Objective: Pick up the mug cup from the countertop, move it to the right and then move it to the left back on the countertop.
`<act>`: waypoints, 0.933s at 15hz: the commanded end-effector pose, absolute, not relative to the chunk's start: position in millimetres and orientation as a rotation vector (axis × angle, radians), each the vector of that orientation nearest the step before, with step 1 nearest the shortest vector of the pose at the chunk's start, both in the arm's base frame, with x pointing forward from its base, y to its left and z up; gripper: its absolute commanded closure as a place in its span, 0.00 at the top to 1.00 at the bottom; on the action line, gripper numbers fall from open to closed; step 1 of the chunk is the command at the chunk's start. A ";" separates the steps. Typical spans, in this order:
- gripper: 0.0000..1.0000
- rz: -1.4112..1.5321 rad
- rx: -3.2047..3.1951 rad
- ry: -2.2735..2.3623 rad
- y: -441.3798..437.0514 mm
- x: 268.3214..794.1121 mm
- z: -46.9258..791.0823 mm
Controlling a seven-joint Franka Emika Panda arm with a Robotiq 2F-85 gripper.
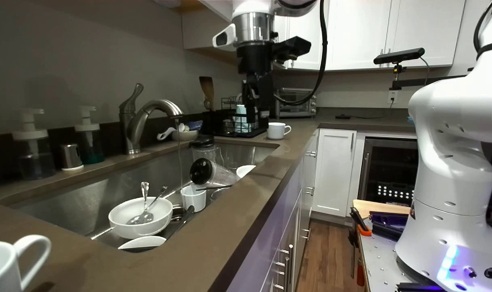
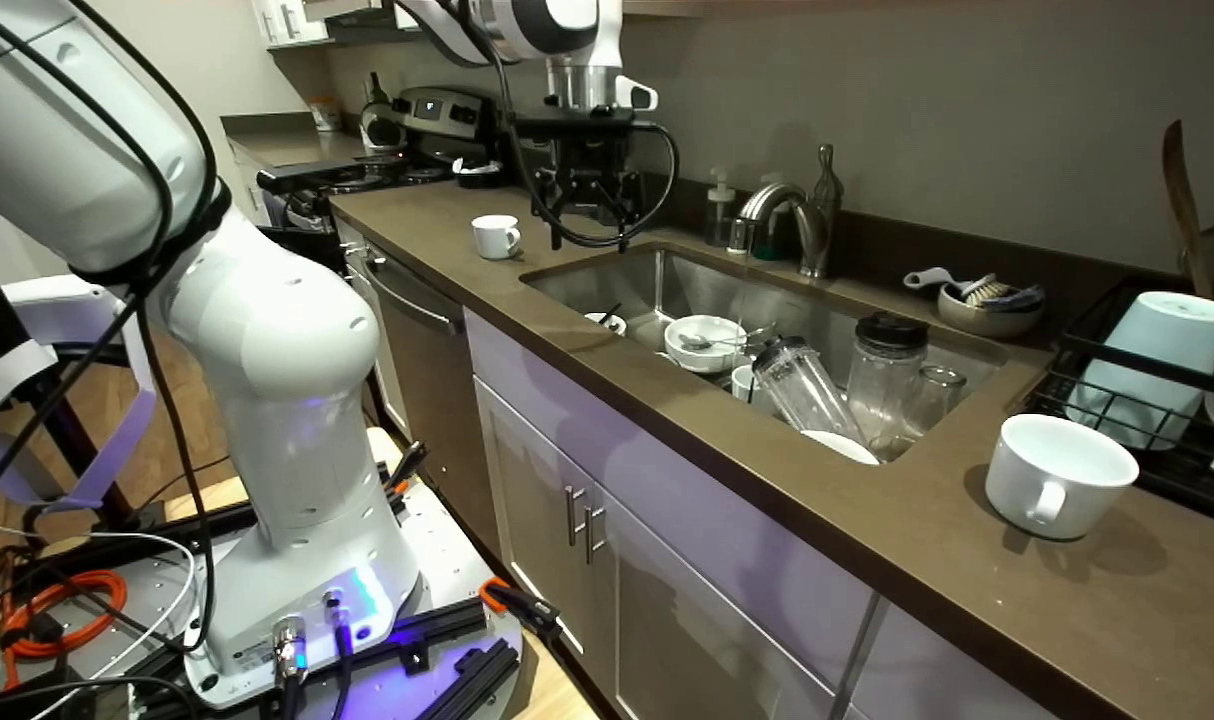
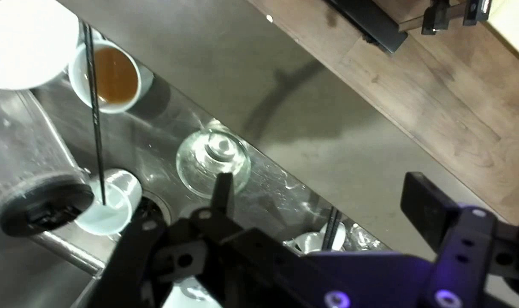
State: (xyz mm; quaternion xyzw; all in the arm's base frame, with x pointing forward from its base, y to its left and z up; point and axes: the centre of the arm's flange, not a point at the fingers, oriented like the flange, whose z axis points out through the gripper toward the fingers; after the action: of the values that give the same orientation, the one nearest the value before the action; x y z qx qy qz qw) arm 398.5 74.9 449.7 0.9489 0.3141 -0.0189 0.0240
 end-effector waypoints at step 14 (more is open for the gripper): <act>1.00 -0.007 2.453 2.173 255.4 473.3 365.5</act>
State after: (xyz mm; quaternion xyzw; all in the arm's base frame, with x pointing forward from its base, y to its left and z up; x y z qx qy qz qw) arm 454.2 227.7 364.8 0.7800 0.6239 -0.0101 -0.0478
